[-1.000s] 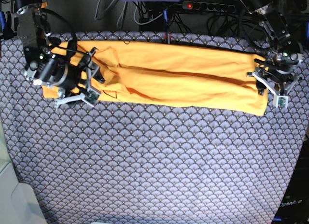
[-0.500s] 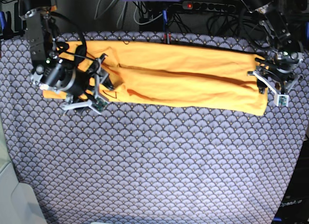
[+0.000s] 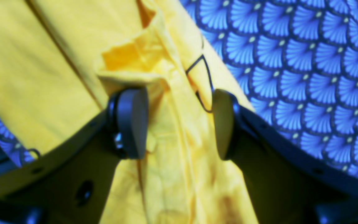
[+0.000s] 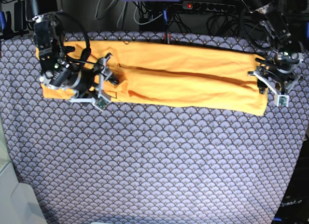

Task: Fold the T-shirt properly

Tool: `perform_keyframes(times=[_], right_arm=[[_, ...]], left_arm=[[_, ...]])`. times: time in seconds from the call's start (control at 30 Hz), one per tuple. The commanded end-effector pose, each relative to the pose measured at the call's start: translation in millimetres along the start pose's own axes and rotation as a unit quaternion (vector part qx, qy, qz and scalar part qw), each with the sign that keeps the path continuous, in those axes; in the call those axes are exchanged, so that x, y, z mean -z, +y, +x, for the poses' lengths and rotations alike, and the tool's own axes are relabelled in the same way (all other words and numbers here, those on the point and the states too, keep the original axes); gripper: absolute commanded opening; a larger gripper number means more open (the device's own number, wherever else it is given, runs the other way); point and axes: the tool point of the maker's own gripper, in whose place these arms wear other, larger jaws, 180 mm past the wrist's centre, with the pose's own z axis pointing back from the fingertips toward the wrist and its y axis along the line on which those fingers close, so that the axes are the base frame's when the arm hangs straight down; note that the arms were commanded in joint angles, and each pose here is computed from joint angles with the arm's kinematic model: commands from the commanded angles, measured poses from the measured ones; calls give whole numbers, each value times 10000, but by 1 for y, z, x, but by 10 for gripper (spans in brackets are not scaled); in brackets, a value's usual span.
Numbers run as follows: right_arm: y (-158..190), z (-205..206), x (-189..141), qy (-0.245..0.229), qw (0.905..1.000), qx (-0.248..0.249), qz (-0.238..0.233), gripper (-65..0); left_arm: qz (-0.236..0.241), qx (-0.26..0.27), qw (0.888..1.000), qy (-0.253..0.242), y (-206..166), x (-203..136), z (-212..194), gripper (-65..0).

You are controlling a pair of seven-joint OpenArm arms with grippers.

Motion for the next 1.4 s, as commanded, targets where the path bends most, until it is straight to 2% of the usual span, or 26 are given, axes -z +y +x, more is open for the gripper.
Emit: perform_keyframes(times=[0.0,0.3,0.47,0.57,0.67,0.83,0.93,1.07,1.13,1.23,1.37], right_arm=[[-3,16,-3,-286,9996,-1,-43,-307],[19,16,10,-223,9993,-68,277,-309],[5,30,-19,-355,9977,-582,-65,-309],[-5,32,-38,-150,9950,-935,-325,-309],[-16,30,-47,15,9932,-1038,-520,-309],[-54,15,-67,122,9921,-653,-1061,-307],[-83,-7,-91,287,9875,-336,-1510,-306],[-109,-38,-112,508,9808,95,-1881,-306],[-117,-56,-112,607,9792,447,-1885,-306],[-116,-80,-99,617,9804,1056,-1545,-306],[-111,-90,-91,509,9806,1462,-1200,-306]], left_arm=[[70,31,9997,-251,6,-2,16,-336],[73,37,9997,-239,6,-2,15,-336],[61,25,9997,-249,6,-2,15,-335],[65,28,9996,-256,7,-3,16,-335],[58,25,9995,-302,5,-4,19,-334],[158,-33,9994,-296,13,-7,17,-334],[322,-171,9989,-307,30,-12,13,-333],[398,-274,9983,-314,48,-17,11,-333],[498,-329,9977,-310,56,-18,10,-333],[424,-415,9981,-182,54,-12,0,-333],[333,-506,9982,-47,50,-6,-10,-333]])
